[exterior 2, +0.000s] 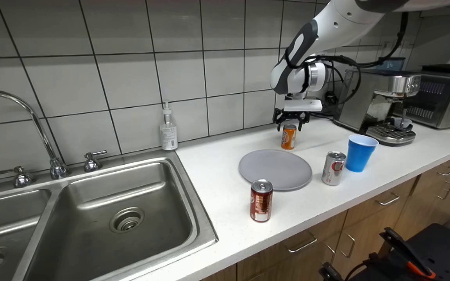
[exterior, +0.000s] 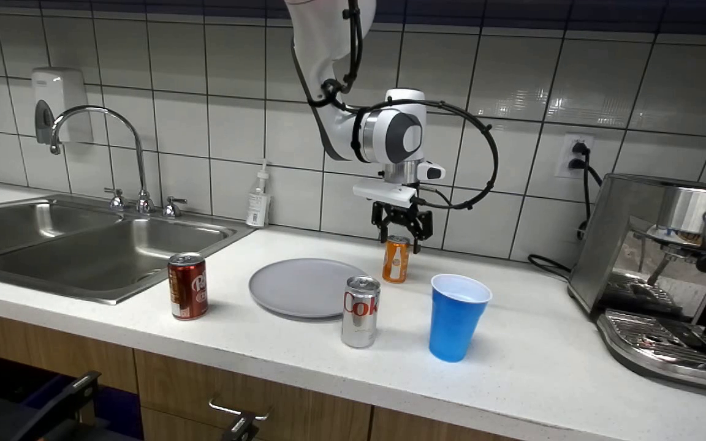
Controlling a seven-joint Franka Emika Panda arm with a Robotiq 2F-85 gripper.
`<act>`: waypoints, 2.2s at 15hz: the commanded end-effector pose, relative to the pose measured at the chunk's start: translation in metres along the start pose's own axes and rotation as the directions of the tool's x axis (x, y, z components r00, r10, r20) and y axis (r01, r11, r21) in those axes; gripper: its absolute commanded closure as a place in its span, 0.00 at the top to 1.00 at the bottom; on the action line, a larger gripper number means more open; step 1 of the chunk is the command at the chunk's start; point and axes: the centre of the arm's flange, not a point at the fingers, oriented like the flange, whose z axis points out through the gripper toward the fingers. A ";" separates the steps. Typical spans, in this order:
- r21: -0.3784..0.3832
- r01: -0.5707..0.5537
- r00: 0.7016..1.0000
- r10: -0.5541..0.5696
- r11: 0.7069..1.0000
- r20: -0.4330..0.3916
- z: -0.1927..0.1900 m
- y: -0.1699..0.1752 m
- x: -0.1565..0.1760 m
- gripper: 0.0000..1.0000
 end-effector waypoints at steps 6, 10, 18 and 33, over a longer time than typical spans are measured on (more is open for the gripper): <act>0.008 0.011 1.000 -0.011 1.000 -0.004 -0.030 0.024 0.001 1.00; 0.009 0.008 1.000 -0.008 1.000 -0.014 -0.040 0.038 -0.004 1.00; 0.006 0.000 1.000 0.000 1.000 -0.002 -0.048 0.050 -0.018 1.00; 0.005 0.010 1.000 -0.010 1.000 0.021 -0.085 0.090 -0.071 1.00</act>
